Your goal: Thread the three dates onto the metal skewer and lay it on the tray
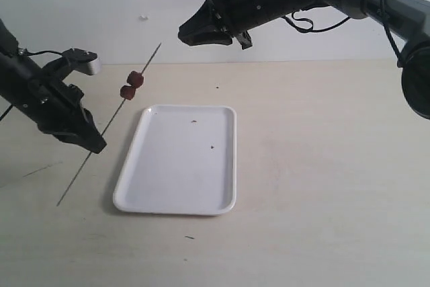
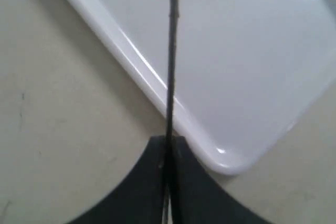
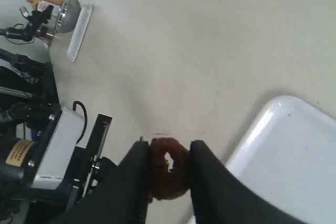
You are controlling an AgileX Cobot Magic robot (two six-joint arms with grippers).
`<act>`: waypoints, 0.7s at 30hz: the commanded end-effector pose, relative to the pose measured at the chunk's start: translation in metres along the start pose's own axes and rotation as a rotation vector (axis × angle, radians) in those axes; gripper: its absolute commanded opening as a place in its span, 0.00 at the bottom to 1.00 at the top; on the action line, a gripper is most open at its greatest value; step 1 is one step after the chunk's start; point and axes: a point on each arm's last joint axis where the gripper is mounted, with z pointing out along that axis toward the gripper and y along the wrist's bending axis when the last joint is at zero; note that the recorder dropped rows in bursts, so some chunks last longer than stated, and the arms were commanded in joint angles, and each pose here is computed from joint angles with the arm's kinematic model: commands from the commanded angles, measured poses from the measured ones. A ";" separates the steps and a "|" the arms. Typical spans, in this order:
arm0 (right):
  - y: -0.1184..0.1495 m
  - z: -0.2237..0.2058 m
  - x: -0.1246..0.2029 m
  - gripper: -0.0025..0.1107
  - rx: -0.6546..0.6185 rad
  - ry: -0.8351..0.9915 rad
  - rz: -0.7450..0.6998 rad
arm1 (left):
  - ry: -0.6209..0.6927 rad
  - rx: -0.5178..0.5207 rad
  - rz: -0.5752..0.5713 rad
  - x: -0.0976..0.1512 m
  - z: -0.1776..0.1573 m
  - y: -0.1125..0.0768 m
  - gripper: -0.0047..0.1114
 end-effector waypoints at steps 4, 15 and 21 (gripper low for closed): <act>0.001 0.002 -0.002 0.24 -0.091 -0.034 0.027 | -0.071 -0.063 0.046 -0.016 0.003 -0.008 0.04; 0.006 0.001 -0.004 0.24 -0.137 -0.054 0.049 | -0.079 -0.073 0.046 -0.017 0.004 -0.007 0.04; 0.005 0.001 -0.004 0.24 -0.133 -0.053 0.046 | -0.085 -0.076 0.042 -0.017 0.004 -0.007 0.04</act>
